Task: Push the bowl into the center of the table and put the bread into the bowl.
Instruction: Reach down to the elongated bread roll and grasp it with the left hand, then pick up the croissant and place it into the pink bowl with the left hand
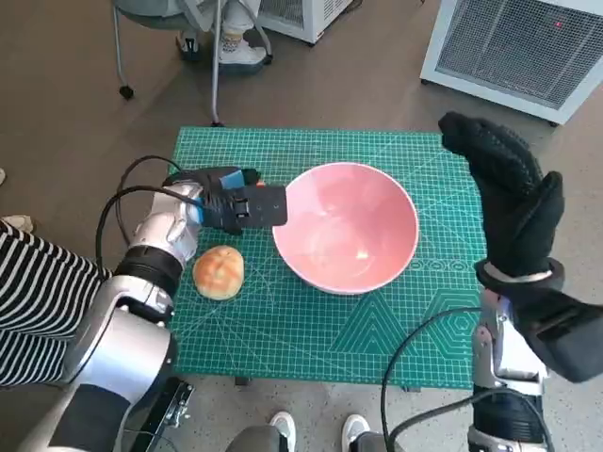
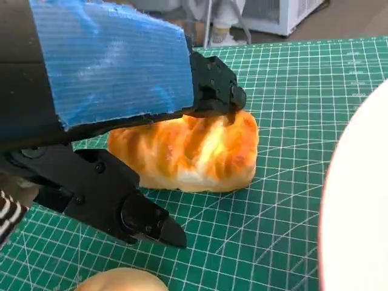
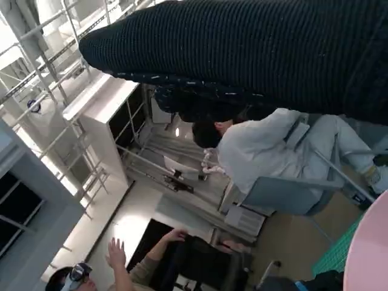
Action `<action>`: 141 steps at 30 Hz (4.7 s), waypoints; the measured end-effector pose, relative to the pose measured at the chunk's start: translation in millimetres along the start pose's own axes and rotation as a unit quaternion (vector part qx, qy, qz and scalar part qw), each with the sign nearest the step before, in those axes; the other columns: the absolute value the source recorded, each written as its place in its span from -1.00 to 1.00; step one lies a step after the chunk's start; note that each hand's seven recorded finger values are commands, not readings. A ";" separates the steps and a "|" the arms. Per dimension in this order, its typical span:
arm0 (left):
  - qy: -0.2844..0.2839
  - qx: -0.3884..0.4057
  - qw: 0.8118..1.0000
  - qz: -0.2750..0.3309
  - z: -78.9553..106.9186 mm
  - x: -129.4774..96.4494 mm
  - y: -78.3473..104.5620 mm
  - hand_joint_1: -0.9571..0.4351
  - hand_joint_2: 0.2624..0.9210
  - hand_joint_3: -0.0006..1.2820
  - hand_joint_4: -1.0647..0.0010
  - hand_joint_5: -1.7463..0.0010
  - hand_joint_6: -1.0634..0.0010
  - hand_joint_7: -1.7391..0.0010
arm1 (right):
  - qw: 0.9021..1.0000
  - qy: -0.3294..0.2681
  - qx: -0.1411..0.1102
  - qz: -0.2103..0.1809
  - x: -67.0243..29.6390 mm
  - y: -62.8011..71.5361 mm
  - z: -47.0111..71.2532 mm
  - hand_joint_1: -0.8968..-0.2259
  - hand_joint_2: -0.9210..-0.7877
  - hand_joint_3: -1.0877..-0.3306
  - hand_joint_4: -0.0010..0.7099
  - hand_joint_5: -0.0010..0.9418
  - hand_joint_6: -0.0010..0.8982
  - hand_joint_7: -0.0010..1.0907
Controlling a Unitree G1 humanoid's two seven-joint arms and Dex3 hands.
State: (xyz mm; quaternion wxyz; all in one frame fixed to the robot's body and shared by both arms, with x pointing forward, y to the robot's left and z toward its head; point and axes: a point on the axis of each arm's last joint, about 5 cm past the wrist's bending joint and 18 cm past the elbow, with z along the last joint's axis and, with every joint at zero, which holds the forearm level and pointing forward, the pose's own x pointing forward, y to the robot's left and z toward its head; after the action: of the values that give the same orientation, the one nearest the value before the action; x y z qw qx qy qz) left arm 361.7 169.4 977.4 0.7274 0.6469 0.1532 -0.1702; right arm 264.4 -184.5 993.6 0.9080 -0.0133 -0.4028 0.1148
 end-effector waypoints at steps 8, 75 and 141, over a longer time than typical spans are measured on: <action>0.005 0.025 1.000 0.007 -1.1 0.6 -4.4 0.73 0.94 -0.88 -0.21 -0.20 -0.21 0.47 | 1.000 -0.002 -0.003 -0.005 -0.9 -0.4 1.4 -0.35 -1.00 -0.03 -0.42 -1.00 -0.75 -0.24; -0.383 -0.044 0.868 0.313 46.5 -54.1 63.0 0.38 1.00 -0.83 -0.25 -0.24 -0.05 -0.53 | 1.000 0.007 0.020 0.003 -4.5 0.0 -2.3 -0.41 -1.00 -0.03 -0.40 -0.99 -0.71 -0.23; -0.447 0.012 0.884 0.139 34.3 -75.3 35.6 -0.20 0.43 -1.00 0.71 1.00 0.51 0.96 | 1.000 0.020 0.000 -0.007 -16.8 0.0 -2.8 -0.38 -1.00 -0.09 -0.44 -1.00 -0.75 -0.24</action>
State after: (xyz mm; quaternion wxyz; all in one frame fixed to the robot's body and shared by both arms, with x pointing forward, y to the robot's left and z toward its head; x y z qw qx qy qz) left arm 310.3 142.8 1046.5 0.7272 0.5254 -0.2814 -0.3406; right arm 255.5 -187.9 979.4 0.9165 -0.0123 -0.3849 0.1084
